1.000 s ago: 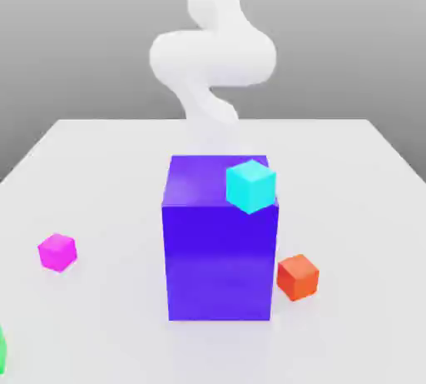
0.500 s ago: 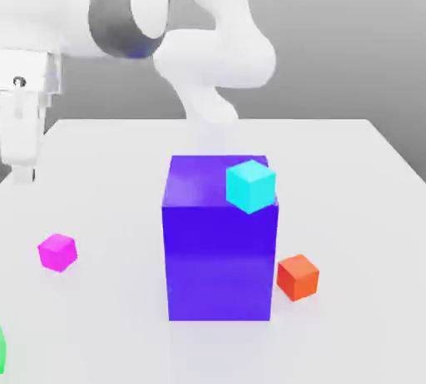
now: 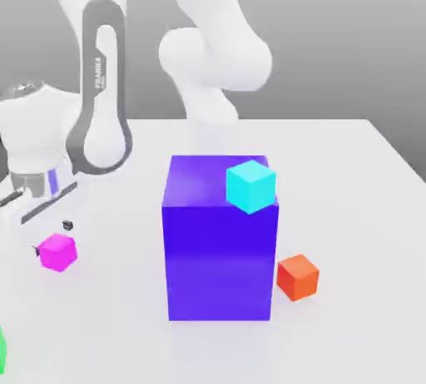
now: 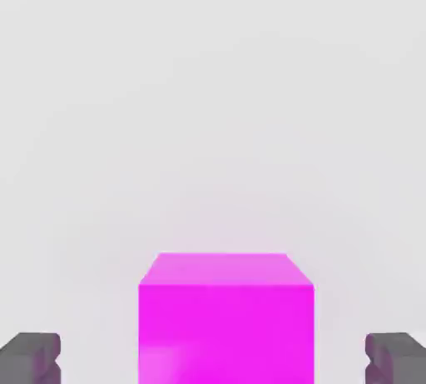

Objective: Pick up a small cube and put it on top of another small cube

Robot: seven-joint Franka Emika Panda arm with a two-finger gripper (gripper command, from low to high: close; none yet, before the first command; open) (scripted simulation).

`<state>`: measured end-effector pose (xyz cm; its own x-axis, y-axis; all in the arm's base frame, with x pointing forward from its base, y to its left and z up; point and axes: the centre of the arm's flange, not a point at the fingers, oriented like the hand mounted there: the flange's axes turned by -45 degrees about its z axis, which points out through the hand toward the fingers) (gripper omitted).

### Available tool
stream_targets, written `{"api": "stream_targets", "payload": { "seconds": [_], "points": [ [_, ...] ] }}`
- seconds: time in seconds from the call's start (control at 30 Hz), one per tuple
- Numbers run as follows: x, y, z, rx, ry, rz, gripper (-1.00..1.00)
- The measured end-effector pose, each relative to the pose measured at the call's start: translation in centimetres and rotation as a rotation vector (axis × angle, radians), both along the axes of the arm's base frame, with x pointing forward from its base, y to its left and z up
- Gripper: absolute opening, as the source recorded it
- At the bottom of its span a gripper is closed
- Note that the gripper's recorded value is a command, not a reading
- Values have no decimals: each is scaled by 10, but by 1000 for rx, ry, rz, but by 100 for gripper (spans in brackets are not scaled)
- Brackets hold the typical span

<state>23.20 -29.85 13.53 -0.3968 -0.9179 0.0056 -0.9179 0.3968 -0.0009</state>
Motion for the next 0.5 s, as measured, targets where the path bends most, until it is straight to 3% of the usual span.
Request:
{"api": "stream_targets", "payload": {
  "seconds": [0.03,0.5],
  "points": [
    [0,1,-6,2,0,-1,-100],
    [1,-1,36,-5,-1,1,-100]
  ]
}}
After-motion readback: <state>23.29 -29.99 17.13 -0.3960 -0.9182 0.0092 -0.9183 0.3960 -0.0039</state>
